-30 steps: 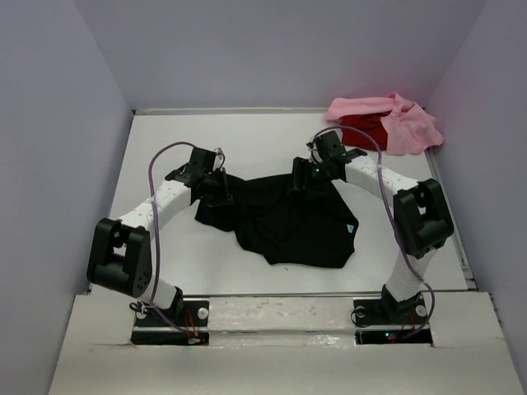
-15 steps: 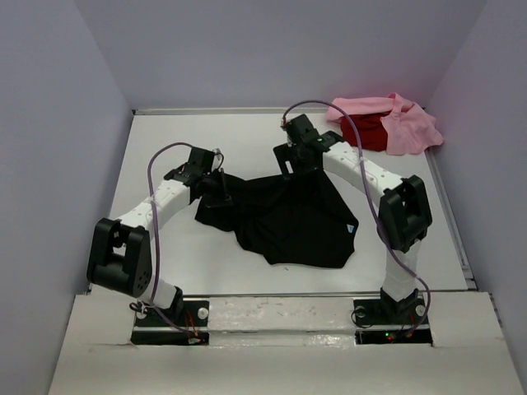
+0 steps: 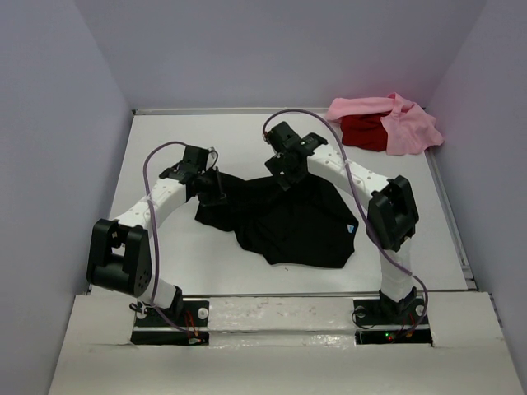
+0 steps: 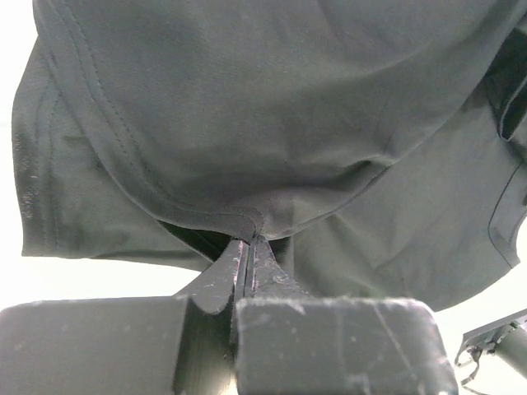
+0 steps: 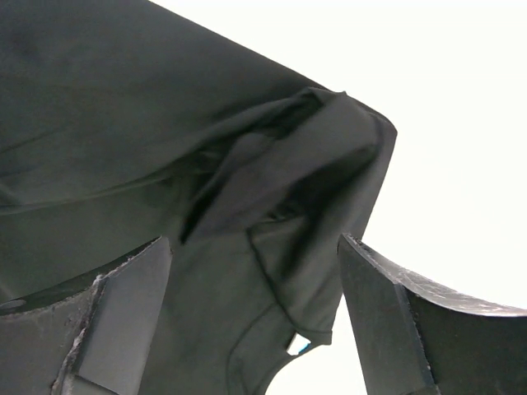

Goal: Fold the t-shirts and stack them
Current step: Flatten the tshirt out

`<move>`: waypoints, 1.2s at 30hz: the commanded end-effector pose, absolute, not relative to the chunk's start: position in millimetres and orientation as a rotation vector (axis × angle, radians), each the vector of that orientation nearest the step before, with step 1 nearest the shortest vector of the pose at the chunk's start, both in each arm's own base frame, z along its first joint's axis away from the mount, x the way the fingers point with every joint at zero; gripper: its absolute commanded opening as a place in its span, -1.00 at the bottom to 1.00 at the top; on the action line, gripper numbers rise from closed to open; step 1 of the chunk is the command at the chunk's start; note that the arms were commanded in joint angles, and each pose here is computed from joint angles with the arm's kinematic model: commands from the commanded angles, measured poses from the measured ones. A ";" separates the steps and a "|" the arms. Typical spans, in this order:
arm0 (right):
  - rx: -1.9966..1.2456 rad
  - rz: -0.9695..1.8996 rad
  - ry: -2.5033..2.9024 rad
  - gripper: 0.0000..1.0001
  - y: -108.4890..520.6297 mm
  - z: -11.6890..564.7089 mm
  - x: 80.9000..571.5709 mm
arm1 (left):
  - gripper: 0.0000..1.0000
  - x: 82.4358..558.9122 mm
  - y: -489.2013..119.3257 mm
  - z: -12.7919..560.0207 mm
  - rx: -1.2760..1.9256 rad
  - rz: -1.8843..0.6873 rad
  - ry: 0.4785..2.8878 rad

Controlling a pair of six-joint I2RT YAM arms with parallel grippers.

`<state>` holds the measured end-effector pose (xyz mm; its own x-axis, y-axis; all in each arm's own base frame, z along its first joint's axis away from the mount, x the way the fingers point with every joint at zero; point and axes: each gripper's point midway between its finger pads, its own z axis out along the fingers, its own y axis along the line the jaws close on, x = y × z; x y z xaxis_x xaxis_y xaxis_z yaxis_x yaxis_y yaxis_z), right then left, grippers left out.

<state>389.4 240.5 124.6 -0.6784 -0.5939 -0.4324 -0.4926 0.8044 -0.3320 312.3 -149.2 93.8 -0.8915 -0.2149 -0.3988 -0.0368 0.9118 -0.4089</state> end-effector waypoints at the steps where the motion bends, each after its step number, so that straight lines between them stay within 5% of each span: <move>1: -0.747 -0.331 2.466 0.70 229.1 142.6 392.2 | -1.00 316.7 -147.5 112.1 -0.152 -0.561 2.581; 8: -0.711 -0.338 2.551 0.48 233.0 113.6 382.9 | -1.00 320.4 -146.8 109.3 -0.152 -0.572 2.580; 27: -0.656 -0.244 2.641 0.31 253.8 75.2 375.8 | -1.00 332.8 -135.3 115.0 -0.141 -0.552 2.573; 29: -0.658 -0.255 2.642 0.04 254.9 69.3 378.7 | -1.00 333.6 -133.0 114.0 -0.142 -0.550 2.574; 30: -0.656 -0.257 2.642 -0.22 255.3 67.6 379.5 | -1.00 333.4 -132.6 114.4 -0.141 -0.550 2.574; 31: -0.645 -0.256 2.636 -0.81 257.0 69.0 382.4 | -1.00 334.4 -131.1 114.4 -0.145 -0.548 2.573; 32: -0.633 -0.275 2.636 -1.00 255.7 68.8 384.0 | -1.00 334.6 -130.4 114.9 -0.143 -0.547 2.571; 36: -0.645 -0.306 2.642 -1.00 255.9 63.4 388.2 | -1.00 335.3 -125.9 115.8 -0.141 -0.538 2.572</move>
<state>375.0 246.2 47.7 -0.8254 -0.4936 -0.2741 -0.4189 0.8609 -0.2888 327.8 -127.3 100.0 -0.8785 -0.2142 -0.4270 -0.0327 0.9187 -0.3936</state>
